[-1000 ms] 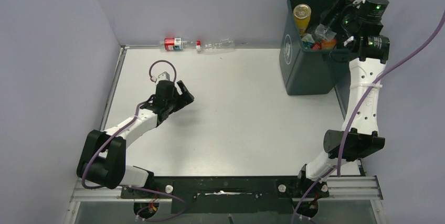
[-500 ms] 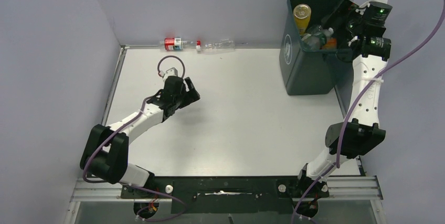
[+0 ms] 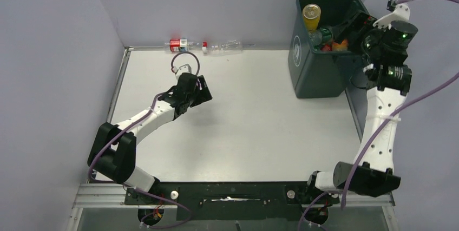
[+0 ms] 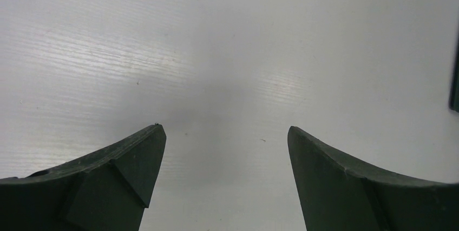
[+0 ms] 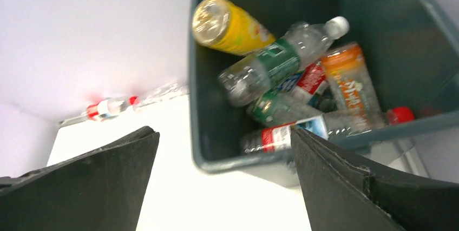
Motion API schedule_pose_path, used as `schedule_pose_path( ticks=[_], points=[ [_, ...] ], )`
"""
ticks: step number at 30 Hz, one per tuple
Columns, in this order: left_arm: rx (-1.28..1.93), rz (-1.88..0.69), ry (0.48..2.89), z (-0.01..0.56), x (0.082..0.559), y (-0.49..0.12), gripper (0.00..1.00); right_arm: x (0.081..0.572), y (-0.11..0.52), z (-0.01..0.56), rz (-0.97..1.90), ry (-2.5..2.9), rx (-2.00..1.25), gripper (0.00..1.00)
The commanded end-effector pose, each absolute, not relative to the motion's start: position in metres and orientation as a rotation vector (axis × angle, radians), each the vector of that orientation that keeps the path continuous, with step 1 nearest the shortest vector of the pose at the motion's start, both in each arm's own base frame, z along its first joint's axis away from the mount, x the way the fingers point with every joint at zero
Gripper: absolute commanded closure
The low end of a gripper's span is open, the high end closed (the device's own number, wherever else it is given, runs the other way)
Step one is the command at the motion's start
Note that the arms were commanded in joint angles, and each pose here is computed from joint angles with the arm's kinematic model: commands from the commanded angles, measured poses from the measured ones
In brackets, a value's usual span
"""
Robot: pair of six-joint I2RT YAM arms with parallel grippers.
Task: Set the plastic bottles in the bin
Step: Place the plastic bottle in the trash bin, then adjust the plastic bottle at the center of the board.
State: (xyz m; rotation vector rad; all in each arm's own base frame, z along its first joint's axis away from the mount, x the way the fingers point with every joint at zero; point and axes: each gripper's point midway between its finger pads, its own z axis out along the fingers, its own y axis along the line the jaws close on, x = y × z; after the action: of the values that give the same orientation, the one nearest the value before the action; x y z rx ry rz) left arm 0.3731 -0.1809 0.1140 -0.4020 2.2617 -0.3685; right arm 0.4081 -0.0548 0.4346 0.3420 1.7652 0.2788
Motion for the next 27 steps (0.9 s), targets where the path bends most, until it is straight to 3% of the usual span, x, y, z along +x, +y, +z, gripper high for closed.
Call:
schedule_pose_path(
  ticks=[1, 6, 12, 21, 27],
  points=[
    [-0.339, -0.366, 2.155, 0.157, 0.393, -0.185, 0.15, 0.363, -0.016, 0.469, 0.403, 1.621, 0.191, 0.02],
    [-0.25, -0.33, 2.09, 0.185, 0.431, -0.191, 0.15, 0.323, 0.03, 0.457, 0.559, 1.611, 0.078, 0.02],
    [-0.221, -0.254, 2.05, 0.191, 0.515, -0.191, 0.15, 0.304, 0.073, 0.426, 0.645, 1.667, 0.005, 0.02],
    [-0.172, -0.179, 1.981, 0.167, 0.624, -0.193, 0.17, 0.323, 0.088, 0.368, 0.661, 1.789, 0.038, 0.02],
    [-0.169, -0.287, 1.864, 0.174, 0.67, -0.198, 0.17, 0.355, 0.118, 0.344, 0.658, 1.862, 0.003, 0.02]
  ],
)
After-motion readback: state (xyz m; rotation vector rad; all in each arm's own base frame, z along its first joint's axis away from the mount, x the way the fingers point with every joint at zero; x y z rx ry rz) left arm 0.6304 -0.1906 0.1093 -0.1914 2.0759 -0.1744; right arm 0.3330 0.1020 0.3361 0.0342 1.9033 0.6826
